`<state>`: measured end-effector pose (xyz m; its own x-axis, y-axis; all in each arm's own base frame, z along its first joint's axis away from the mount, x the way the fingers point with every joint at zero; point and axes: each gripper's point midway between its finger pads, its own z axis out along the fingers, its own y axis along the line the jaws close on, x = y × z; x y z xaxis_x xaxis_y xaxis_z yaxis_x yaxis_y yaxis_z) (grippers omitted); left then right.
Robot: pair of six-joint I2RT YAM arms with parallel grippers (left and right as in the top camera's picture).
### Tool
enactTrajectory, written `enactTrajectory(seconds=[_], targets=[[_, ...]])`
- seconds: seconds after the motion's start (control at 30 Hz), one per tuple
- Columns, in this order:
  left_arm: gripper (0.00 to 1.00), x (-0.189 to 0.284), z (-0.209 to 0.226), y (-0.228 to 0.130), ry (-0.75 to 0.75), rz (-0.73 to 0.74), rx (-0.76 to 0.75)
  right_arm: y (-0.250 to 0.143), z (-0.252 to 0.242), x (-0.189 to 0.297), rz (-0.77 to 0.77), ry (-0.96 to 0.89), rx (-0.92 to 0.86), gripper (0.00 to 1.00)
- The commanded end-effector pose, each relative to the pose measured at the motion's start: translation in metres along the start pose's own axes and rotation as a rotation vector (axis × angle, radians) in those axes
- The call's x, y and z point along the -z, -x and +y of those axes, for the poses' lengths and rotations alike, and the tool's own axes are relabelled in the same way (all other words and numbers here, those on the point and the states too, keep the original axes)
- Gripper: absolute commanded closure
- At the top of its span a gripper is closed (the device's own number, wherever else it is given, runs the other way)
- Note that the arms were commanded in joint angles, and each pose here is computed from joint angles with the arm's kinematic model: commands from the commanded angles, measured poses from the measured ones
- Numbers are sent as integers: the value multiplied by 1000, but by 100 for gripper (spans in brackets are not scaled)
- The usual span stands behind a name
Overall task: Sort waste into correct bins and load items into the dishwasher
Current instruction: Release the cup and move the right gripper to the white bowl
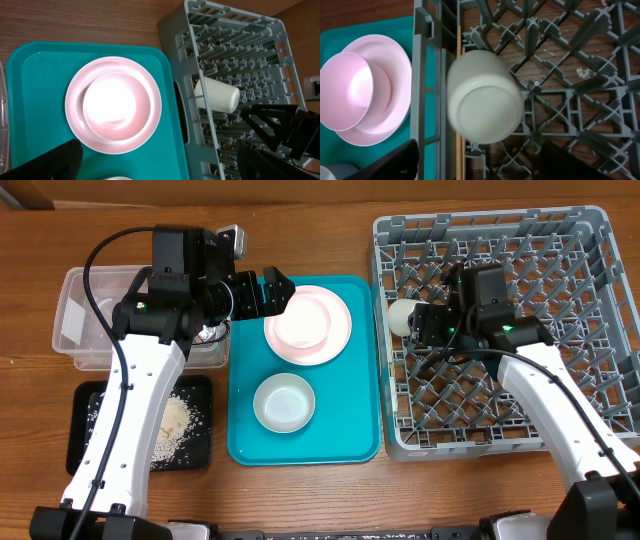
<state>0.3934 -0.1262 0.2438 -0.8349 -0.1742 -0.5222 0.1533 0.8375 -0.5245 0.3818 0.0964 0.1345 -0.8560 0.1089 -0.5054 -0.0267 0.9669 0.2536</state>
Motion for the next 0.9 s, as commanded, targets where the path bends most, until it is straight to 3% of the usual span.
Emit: enactTrajectory(seconds=[0.0,0.17,0.23,0.27,0.33,0.47,0.6,0.87], targets=[[0,1,3,1,12,-5,8,4,5,0,-8,14,10,21],[0,1,3,1,12,-5,8,10,7,0,-33,23,13,22],[0,1,3,1,12,-5,8,14,12,0,-49,51,17,33],[0,1,3,1,12,-5,8,15,16,1,-52,71,19,47],[0,1,3,1,12,-5,8,15,20,1,-48,97,20,62],[0,1,3,1,12,-5,8,9,18,-1,-27,90,9,78],[0,1,3,1,12,-5,8,5,16,-5,-18,87,8,85],[0,1,3,1,12,-5,8,5,14,-19,-8,85,6,86]])
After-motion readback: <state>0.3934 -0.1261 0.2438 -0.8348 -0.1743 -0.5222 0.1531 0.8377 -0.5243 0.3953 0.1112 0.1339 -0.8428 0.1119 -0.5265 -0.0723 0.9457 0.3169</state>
